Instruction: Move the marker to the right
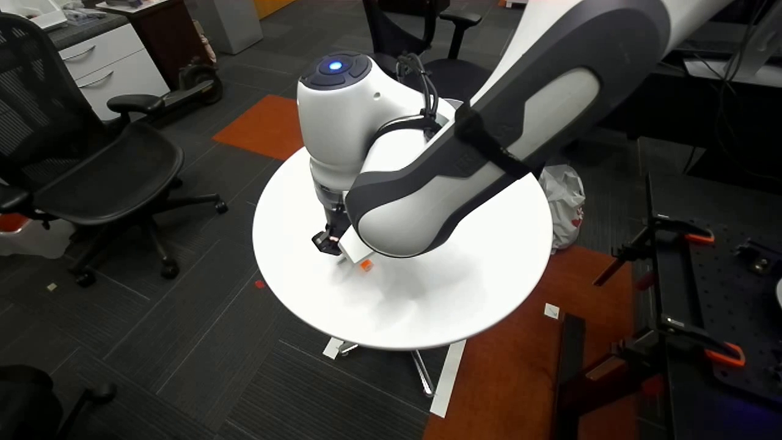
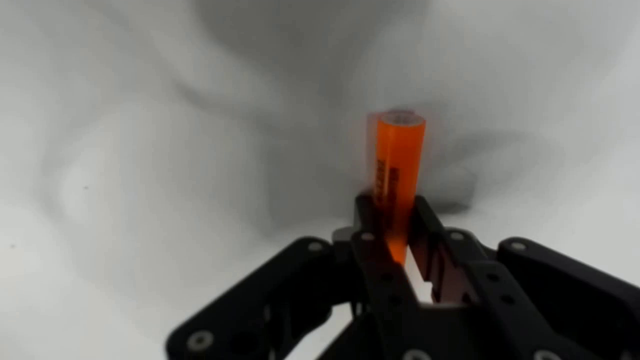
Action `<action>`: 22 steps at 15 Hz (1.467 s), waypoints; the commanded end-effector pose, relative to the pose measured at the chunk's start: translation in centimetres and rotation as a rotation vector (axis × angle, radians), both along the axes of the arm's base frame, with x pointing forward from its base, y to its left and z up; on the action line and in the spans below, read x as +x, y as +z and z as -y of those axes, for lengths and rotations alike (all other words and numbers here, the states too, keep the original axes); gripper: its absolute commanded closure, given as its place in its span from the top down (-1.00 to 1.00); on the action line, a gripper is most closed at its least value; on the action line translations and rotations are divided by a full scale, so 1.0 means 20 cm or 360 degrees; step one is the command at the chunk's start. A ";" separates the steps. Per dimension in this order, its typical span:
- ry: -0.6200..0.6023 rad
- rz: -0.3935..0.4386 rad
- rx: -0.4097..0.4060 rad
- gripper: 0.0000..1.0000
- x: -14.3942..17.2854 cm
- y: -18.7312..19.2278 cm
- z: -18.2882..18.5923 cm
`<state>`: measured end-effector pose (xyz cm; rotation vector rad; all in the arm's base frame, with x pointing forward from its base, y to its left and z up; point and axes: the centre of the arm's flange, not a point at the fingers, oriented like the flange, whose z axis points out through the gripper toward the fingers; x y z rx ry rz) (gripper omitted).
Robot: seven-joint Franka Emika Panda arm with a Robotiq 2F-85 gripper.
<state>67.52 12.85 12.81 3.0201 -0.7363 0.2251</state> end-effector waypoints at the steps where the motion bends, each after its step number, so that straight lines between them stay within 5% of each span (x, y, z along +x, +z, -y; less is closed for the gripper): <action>1: -0.0041 -0.0021 -0.0026 -0.93 0.04 0.00 -0.02; 16: -0.0625 0.0451 0.0061 -0.90 -0.28 0.22 0.06; 22: -0.0796 0.0434 0.0064 -0.90 -0.54 0.30 0.24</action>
